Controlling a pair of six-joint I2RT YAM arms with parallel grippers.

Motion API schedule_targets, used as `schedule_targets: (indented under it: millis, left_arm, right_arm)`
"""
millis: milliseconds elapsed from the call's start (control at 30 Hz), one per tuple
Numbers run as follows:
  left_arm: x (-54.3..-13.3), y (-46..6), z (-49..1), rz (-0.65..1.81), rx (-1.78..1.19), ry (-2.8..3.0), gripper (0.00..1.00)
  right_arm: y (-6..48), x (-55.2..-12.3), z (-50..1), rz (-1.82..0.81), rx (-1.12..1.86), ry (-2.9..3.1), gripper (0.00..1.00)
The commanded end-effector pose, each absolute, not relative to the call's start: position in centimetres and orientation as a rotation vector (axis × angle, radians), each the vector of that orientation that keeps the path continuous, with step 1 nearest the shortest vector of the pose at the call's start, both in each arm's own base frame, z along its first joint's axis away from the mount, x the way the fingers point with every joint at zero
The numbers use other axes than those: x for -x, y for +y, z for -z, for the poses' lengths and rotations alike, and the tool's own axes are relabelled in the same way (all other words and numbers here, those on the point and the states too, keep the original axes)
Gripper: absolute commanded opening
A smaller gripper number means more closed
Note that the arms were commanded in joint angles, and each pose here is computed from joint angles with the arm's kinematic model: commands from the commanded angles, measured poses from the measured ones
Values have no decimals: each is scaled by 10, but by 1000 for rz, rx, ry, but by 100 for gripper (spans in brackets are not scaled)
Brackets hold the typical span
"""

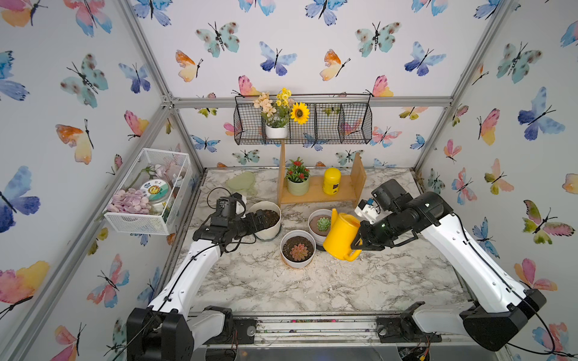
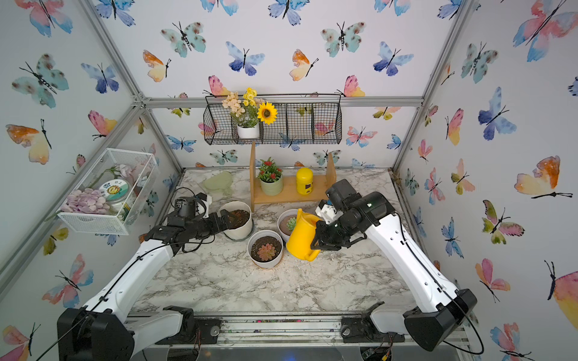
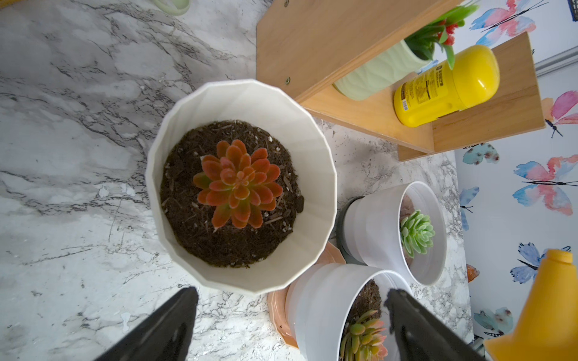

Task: Water the succulent around the soil edge
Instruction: Water the soil of the potted plant with water.

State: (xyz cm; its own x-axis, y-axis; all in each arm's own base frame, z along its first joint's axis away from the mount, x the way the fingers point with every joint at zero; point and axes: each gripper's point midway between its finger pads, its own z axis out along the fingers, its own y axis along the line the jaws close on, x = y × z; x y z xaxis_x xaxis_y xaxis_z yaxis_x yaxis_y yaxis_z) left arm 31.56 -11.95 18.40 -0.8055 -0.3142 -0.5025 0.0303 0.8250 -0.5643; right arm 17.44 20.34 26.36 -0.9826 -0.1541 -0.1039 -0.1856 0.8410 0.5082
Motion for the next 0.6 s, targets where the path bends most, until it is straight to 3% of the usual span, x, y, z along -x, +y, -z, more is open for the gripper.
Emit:
schedule_targets:
  millis: [0,233,467,567]
  left_arm:
    - [-312,-116,-199,744,258,2411,98]
    - [-310,-99,-217,681,445,2373,98]
    - [-290,-85,-233,618,509,2385,98]
    - [-282,-88,-225,607,458,2442,98]
  right_arm:
    - [201,-193,-262,-655,356,2911,2]
    - [225,-202,-273,-497,591,2802,2]
    - [230,-178,-289,-575,609,2762,1]
    - [238,-161,-274,-475,658,2785,1]
